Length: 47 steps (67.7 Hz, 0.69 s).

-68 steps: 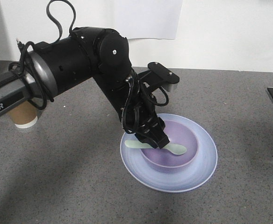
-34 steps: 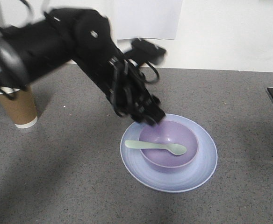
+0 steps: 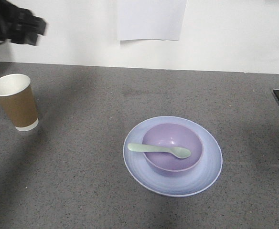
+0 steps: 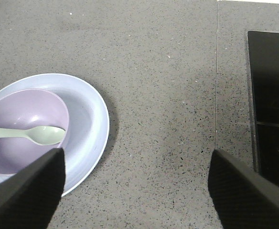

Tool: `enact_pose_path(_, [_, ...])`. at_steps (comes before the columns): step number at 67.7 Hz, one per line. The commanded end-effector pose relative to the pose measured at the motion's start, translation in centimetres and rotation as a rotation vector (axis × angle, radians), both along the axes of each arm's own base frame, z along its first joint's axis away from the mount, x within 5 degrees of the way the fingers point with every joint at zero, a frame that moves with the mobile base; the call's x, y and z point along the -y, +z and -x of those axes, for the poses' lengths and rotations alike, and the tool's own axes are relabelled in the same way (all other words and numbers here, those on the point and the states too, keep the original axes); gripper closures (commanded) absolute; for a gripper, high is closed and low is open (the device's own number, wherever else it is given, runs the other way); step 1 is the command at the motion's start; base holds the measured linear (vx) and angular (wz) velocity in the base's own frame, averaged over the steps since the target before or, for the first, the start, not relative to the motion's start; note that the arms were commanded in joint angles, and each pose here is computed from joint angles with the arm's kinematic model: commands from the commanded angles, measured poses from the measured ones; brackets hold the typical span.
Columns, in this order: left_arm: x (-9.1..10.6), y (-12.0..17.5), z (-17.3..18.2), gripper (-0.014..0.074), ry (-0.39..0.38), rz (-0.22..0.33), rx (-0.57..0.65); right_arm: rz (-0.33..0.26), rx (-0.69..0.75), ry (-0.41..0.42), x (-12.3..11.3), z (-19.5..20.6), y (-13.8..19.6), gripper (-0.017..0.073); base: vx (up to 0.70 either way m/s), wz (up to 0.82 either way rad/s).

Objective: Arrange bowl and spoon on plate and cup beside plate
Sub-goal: 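Release the spoon and swing the left gripper over to the brown paper cup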

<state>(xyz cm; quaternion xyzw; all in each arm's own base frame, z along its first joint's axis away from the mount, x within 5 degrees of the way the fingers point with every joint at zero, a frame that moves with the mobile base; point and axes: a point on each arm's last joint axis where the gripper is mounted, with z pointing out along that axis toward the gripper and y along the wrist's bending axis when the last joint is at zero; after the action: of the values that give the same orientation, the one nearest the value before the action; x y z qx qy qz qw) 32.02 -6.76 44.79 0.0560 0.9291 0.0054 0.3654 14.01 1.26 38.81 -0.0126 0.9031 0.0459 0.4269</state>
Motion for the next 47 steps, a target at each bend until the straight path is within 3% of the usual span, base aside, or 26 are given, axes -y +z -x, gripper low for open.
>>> enact_pose_path(1, [-2.3, 1.9, 0.7, 0.015, 0.082, 0.01, 0.073, 0.007, 0.086, -0.001, 0.1, -0.2, 1.2, -0.0024, 0.0, 0.0])
enact_pose_path(27, [-7.5, -2.2, -3.1, 0.015, 0.254, -0.017, -0.079, 0.007, 0.085, -0.001, 0.1, -0.2, 1.2, -0.0024, 0.0, 0.0])
enact_pose_path(47, [-8.4, -5.0, -5.4, 0.015, 0.277, -0.016, -0.148, 0.008, 0.086, -0.001, 0.1, -0.2, 1.2, -0.0024, 0.0, 0.0])
